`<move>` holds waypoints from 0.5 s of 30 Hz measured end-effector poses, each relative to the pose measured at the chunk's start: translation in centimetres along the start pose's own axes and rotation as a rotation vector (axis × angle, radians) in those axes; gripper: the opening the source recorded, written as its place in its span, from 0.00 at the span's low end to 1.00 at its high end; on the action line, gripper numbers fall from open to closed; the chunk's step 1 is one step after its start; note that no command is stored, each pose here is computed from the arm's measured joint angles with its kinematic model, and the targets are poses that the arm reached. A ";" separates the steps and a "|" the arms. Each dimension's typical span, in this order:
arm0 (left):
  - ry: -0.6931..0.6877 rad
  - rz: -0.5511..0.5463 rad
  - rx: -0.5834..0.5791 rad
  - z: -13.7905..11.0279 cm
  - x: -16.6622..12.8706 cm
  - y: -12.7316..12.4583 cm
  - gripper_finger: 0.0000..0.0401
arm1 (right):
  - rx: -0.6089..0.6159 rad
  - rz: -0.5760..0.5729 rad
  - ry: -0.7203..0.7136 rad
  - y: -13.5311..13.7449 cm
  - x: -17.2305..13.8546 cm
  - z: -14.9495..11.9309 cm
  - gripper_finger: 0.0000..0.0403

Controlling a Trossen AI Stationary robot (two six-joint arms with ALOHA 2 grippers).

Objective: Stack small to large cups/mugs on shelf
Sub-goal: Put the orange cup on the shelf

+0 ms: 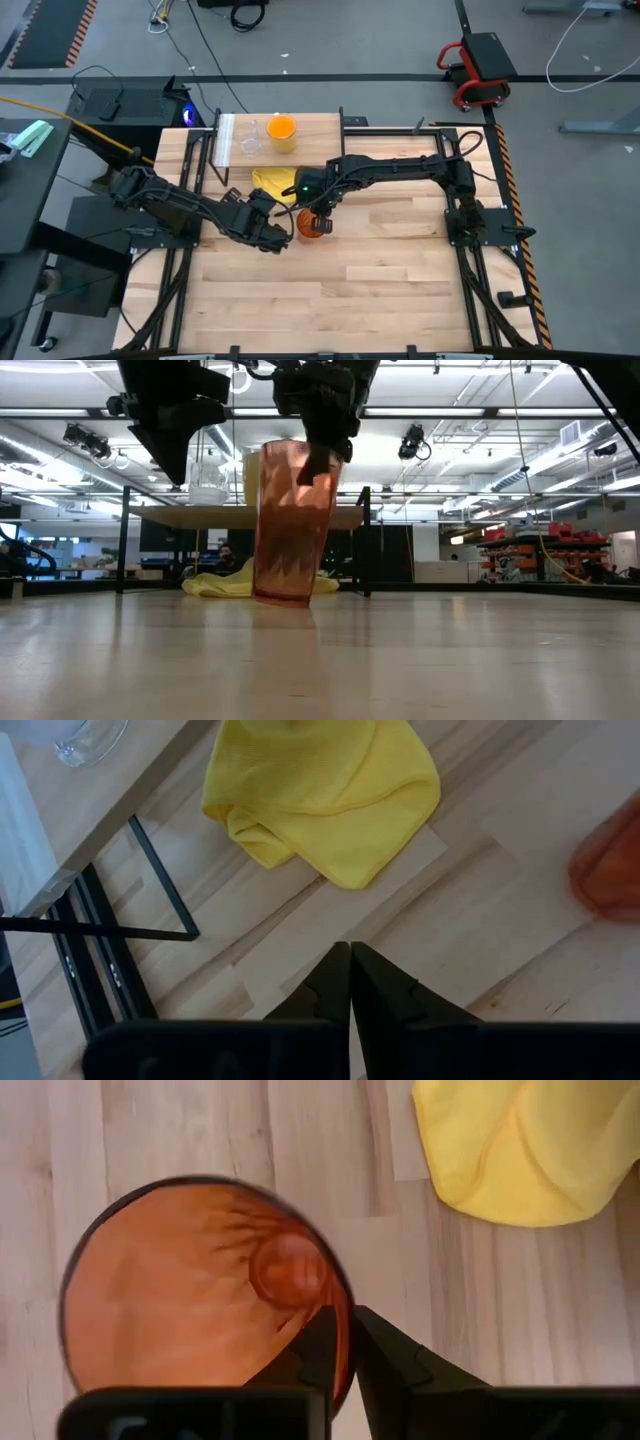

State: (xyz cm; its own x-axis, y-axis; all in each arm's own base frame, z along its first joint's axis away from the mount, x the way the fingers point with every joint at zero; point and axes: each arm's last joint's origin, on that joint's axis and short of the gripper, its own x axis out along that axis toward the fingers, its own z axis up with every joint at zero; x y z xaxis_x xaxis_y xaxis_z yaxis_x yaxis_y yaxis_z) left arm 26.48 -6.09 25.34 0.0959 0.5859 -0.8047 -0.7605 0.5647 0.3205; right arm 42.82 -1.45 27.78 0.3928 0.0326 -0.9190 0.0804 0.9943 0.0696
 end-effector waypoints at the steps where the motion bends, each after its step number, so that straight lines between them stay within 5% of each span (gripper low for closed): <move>1: 0.000 0.000 0.000 0.0 0.0 0.0 0.04 | 0.000 0.000 -0.007 0.0 0.0 0.1 0.12; 15: 0.001 0.005 0.006 0.0 0.0 0.1 0.09 | 0.002 -0.020 -0.014 -0.2 -0.1 0.1 0.23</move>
State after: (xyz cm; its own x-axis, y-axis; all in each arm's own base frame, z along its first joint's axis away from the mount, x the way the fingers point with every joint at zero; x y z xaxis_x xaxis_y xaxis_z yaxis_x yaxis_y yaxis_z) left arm 26.42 -6.07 25.35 0.0916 0.5884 -0.8034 -0.7575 0.5649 0.3274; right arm 42.87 -1.64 27.91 0.4041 0.0109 -0.9146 0.0906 0.9945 0.0518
